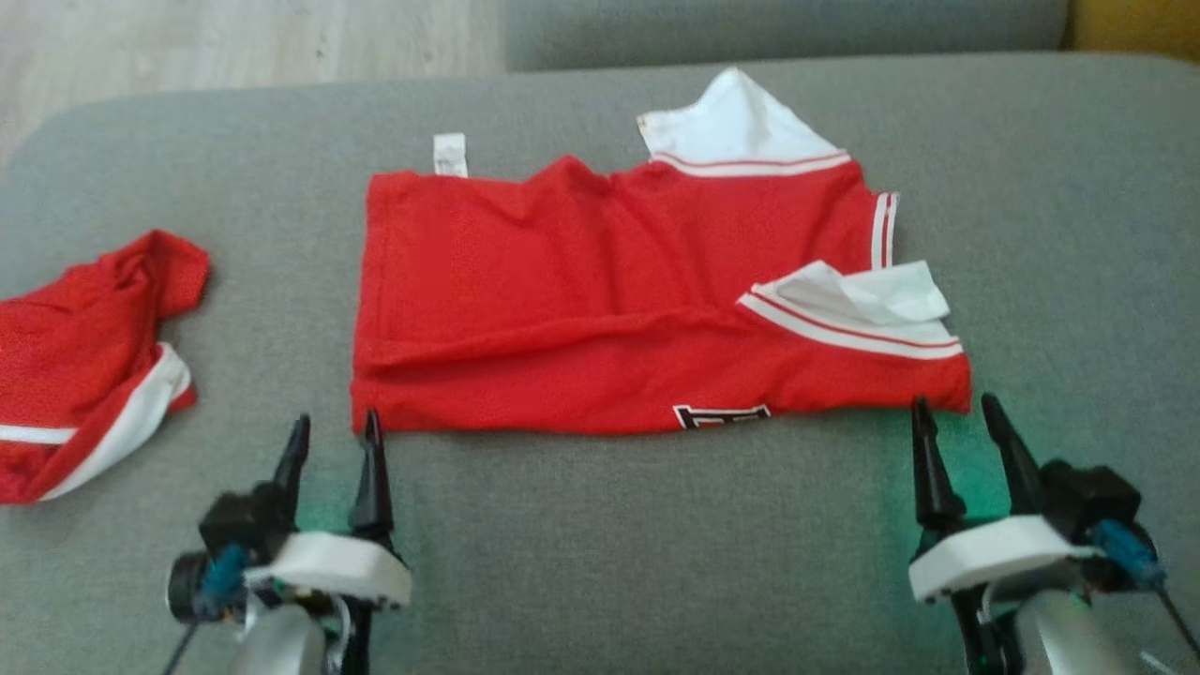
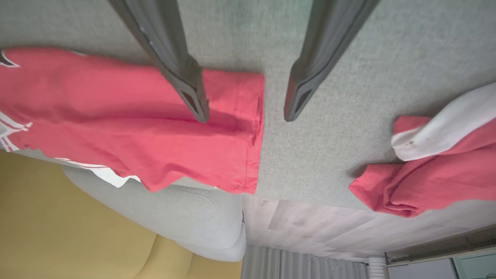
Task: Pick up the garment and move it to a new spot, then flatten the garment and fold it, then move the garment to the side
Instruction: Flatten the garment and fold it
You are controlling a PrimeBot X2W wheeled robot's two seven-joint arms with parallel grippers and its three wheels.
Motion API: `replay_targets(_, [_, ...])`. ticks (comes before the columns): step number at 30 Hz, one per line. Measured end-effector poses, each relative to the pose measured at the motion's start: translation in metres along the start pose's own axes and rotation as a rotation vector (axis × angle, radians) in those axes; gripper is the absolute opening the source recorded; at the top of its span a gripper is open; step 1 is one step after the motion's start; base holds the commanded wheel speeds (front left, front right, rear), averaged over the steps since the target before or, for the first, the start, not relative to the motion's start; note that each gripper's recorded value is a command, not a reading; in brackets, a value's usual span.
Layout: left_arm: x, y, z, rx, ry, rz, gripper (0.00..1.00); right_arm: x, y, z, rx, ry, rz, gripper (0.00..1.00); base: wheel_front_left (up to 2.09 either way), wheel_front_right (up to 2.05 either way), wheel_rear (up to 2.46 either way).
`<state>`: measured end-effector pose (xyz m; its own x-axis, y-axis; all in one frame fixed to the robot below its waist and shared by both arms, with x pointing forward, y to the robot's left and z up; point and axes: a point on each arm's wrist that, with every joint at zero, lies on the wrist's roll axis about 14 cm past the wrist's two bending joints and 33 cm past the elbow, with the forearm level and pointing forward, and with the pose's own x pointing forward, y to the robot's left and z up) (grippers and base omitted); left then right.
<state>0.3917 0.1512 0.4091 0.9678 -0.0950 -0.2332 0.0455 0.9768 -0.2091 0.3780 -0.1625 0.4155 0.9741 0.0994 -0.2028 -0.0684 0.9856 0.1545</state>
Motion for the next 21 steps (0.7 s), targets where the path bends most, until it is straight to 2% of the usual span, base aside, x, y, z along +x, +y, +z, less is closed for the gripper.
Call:
replay_targets(6, [0.025, 0.007, -0.023, -0.043, 0.083, 0.018, 1.00, 0.010, -0.018, -0.001, 0.004, 0.004, -0.050, 1.00, 0.00, 0.00, 0.00])
replay_targets(12, [0.039, -0.005, -0.050, -0.073, 0.167, -0.014, 1.00, 0.014, -0.041, 0.000, 0.007, 0.001, -0.117, 1.00, 0.00, 0.00, 0.00])
replay_targets(13, [0.041, -0.008, -0.052, -0.078, 0.173, -0.025, 0.86, 0.014, -0.043, -0.002, 0.009, 0.008, -0.124, 1.00, 0.00, 0.00, 0.00])
replay_targets(14, [0.043, -0.010, -0.053, -0.082, 0.175, -0.031, 0.55, 0.014, -0.045, -0.006, 0.011, 0.019, -0.130, 1.00, 0.00, 0.00, 0.00])
replay_targets(16, [0.045, -0.016, -0.055, -0.073, 0.188, -0.058, 0.13, 0.016, -0.048, -0.011, 0.015, 0.037, -0.138, 1.00, 0.00, 0.00, 0.00])
replay_targets(17, [0.045, -0.021, -0.056, -0.078, 0.193, -0.074, 0.00, 0.017, -0.047, -0.014, 0.016, 0.048, -0.137, 1.00, 0.00, 0.00, 0.00])
replay_targets(21, [0.046, -0.026, -0.057, -0.089, 0.198, -0.092, 0.00, 0.024, -0.043, -0.024, 0.026, 0.080, -0.125, 1.00, 0.00, 0.00, 0.00])
